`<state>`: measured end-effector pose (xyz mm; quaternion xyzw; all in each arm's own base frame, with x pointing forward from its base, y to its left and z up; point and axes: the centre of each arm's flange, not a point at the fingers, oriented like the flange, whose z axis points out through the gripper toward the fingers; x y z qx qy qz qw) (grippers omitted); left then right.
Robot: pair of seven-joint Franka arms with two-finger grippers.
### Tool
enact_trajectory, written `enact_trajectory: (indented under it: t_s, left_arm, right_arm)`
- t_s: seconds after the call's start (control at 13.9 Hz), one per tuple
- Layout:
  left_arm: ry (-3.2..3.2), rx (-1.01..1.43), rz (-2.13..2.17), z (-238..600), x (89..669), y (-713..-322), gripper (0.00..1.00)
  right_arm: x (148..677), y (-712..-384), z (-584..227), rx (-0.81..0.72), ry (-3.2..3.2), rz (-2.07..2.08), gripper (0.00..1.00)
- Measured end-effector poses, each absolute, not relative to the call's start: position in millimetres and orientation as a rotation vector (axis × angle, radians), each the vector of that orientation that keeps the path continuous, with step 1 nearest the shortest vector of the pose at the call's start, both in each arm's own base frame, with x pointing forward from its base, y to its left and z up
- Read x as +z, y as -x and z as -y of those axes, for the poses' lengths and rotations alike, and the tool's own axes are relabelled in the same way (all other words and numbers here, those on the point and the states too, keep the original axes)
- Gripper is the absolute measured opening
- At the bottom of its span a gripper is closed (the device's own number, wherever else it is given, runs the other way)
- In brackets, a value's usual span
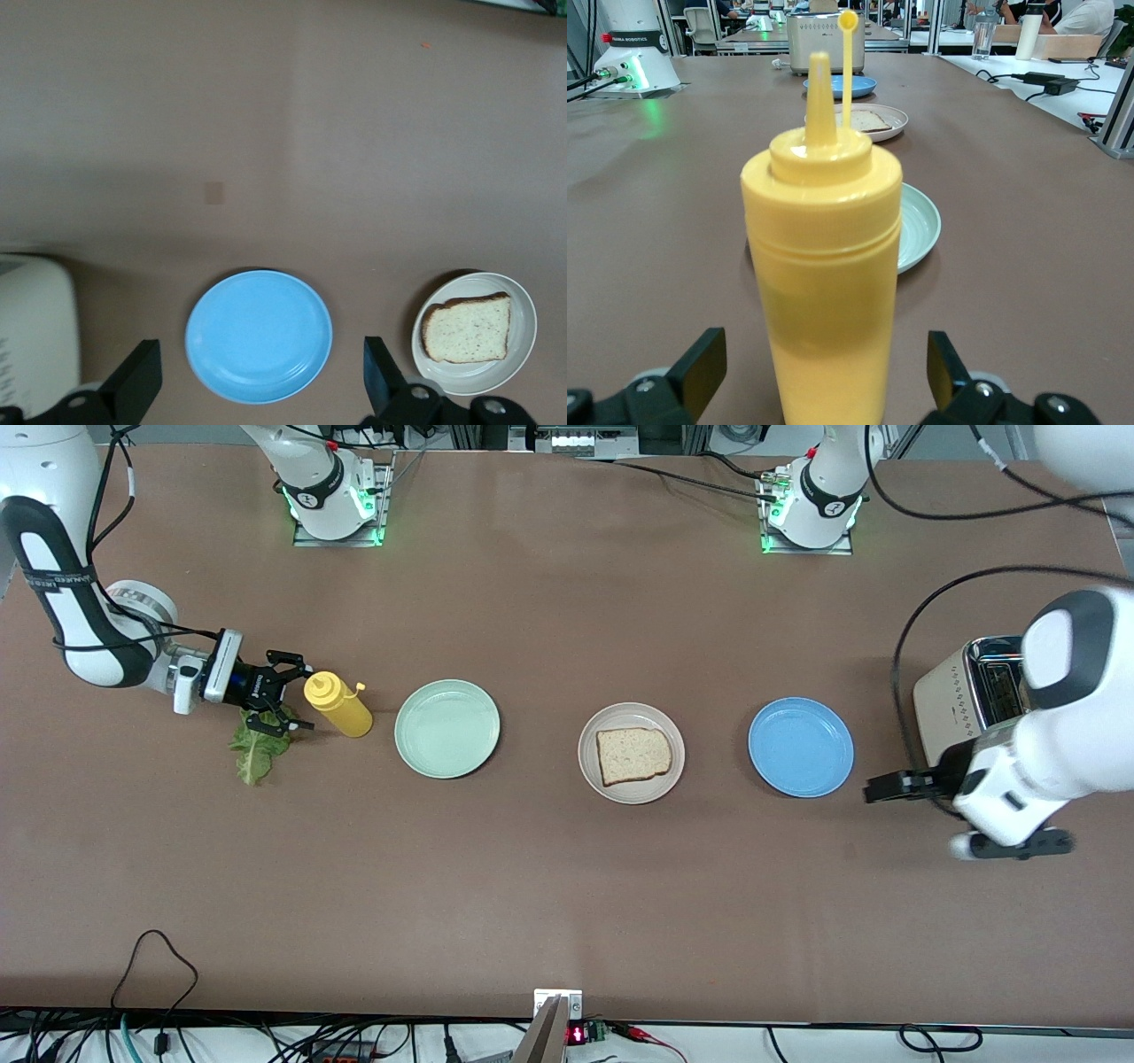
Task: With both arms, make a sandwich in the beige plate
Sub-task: 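Grasp the yellow bottle with the right gripper and lift it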
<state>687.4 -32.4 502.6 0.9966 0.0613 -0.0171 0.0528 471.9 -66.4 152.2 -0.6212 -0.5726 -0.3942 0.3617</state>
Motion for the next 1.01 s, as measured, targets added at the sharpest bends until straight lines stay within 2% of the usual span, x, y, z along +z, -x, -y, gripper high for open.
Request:
enact_trajectory:
  t_s: [0.22,0.5,0.72,1.01]
  left_arm:
    - [-3.098,0.008,-0.195,3.8,559.5,-652.9,1.00]
    - [-3.121,-0.050,-0.138,-13.2,580.7,-610.4,1.00]
    - [-3.122,-0.108,-0.120,-11.6,569.3,-594.8,1.00]
    - [-3.123,-0.103,-0.122,-10.3,572.3,-580.4,1.00]
  right_arm:
    - [126.2,-464.9,59.2,-1.028,1.574,1.411,1.00]
    - [109.0,-467.2,53.7,-1.046,1.548,1.347,1.00]
    - [114.4,-478.7,56.1,-1.065,1.541,1.362,0.67]
    - [127.1,-500.2,59.0,-1.058,1.568,1.350,0.59]
